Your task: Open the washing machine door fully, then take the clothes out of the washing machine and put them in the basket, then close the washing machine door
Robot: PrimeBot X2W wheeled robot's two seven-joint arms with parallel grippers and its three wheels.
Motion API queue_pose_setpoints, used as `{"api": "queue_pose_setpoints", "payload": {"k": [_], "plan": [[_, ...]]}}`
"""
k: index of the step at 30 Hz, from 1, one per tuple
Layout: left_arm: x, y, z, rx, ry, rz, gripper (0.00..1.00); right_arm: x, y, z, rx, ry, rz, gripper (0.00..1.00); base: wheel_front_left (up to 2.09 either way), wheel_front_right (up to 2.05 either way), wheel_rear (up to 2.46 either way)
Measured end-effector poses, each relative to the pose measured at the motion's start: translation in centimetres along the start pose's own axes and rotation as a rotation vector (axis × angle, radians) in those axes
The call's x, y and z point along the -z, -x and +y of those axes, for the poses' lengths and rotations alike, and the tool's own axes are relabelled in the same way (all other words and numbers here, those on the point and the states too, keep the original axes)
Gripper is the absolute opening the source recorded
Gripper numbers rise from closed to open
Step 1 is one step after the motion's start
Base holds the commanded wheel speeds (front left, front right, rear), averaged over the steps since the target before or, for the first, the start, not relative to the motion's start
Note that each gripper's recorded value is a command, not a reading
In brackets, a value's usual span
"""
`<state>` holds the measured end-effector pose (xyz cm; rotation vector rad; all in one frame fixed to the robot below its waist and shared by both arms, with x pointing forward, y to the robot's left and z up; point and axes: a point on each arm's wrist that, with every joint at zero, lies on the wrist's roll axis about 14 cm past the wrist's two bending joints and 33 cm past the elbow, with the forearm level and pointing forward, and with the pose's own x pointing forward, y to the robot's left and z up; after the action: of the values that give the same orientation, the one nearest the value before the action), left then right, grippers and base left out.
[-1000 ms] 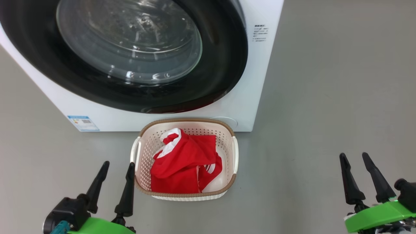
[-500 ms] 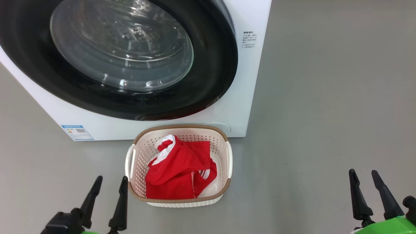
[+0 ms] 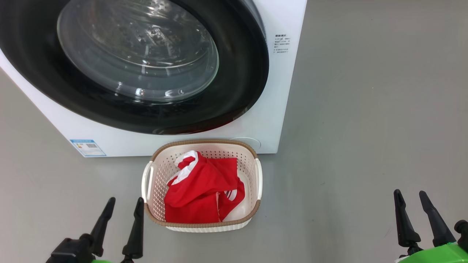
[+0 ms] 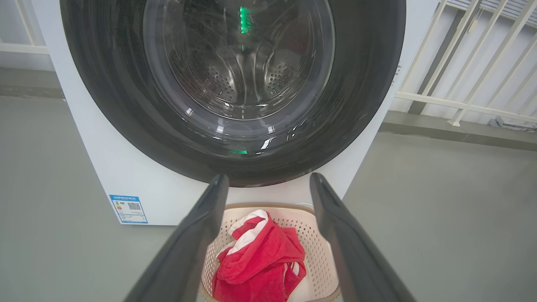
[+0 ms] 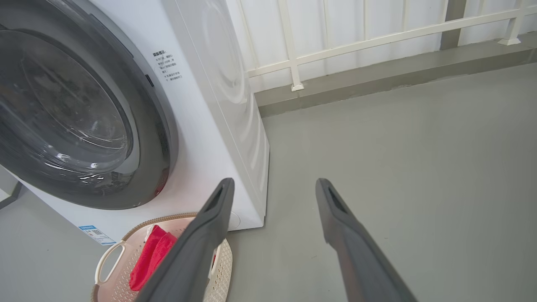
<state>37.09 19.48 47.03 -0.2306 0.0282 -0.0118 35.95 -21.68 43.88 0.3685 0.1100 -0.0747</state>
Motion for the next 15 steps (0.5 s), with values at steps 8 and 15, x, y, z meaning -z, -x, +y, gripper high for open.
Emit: {"api": "queue_pose_setpoints", "payload": {"k": [8,15], "plan": [[0.4,0.2,-0.2,-0.01,0.019,0.009,0.0,0.7,0.3,0.0,0.007,-0.011,0.019,0.0,0.0,0.0,0.0],[2.6,1.1,-0.3,-0.031,0.077,0.078,0.0,2.6,0.9,0.0,0.038,-0.072,0.071,0.0,0.0,0.0,0.0]]}}
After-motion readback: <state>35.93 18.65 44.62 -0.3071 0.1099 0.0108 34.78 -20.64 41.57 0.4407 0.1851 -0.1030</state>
